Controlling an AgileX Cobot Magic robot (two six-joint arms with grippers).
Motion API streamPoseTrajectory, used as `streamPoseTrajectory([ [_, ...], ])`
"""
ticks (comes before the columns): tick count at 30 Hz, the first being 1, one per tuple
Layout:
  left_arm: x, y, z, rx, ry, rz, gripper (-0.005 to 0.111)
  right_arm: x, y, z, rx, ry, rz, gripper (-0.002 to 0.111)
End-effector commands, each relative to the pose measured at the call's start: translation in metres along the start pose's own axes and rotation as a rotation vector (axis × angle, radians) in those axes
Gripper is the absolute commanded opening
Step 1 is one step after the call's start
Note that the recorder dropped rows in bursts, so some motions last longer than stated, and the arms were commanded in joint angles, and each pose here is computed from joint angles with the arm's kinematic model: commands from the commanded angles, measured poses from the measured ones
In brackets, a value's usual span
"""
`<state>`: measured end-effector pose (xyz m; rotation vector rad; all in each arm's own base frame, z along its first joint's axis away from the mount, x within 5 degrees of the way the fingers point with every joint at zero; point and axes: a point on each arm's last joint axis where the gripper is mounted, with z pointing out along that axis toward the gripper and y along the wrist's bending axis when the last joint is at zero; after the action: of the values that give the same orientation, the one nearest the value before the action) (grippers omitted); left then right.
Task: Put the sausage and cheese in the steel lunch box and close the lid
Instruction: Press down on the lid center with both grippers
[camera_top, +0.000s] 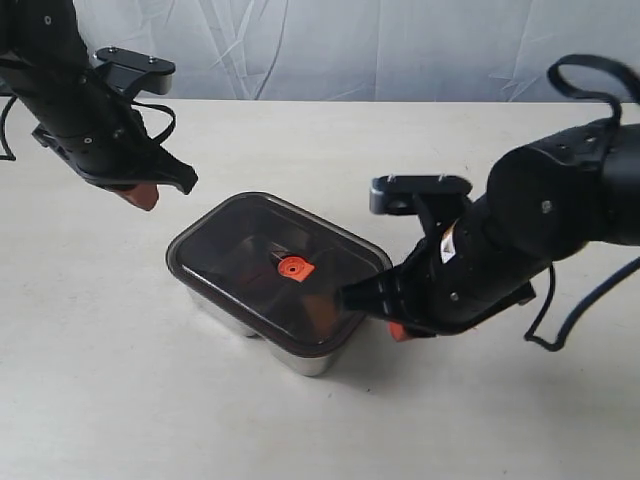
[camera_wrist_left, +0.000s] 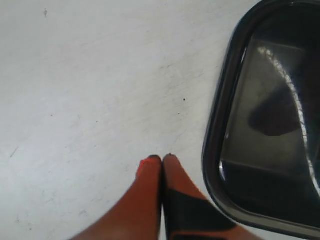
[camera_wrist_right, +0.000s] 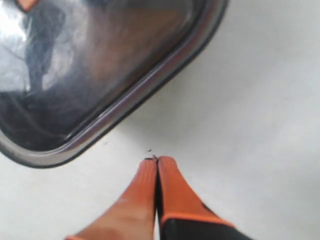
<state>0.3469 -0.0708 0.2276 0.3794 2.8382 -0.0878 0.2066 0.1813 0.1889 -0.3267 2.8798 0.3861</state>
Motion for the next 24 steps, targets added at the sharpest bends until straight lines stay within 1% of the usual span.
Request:
streamPoseTrajectory([
  [1,-0.004,-0.003,-0.003,0.027,-0.046,-0.013,0.0,-0.009,-0.006,-0.036,0.076,-0.159,0.002,-0.001],
  [4,-0.005,-0.003,0.002,0.028,-0.036,-0.014,0.0,-0.016,-0.002,-0.051,0.058,-0.218,-0.011,-0.001],
  [7,-0.005,-0.005,0.004,0.058,-0.04,-0.016,0.0,-0.027,0.005,-0.058,0.02,-0.286,-0.015,-0.001],
  [10,-0.007,-0.014,0.003,0.152,-0.061,0.01,0.0,-0.036,0.01,-0.057,-0.001,-0.307,-0.013,-0.001],
  [12,-0.01,-0.02,0.002,0.219,-0.085,0.032,0.0,-0.038,0.012,-0.05,-0.002,-0.285,-0.009,-0.001],
  [14,-0.011,-0.023,0.001,0.257,-0.108,0.04,0.0,-0.04,0.015,-0.041,-0.012,-0.253,-0.008,-0.001],
  [19,-0.013,-0.025,0.003,0.277,-0.112,0.034,0.0,-0.042,0.02,-0.013,-0.056,-0.18,-0.004,-0.001],
  [24,-0.012,-0.025,0.021,0.284,-0.06,0.028,0.0,-0.044,0.022,0.006,-0.079,-0.149,-0.005,-0.001],
])
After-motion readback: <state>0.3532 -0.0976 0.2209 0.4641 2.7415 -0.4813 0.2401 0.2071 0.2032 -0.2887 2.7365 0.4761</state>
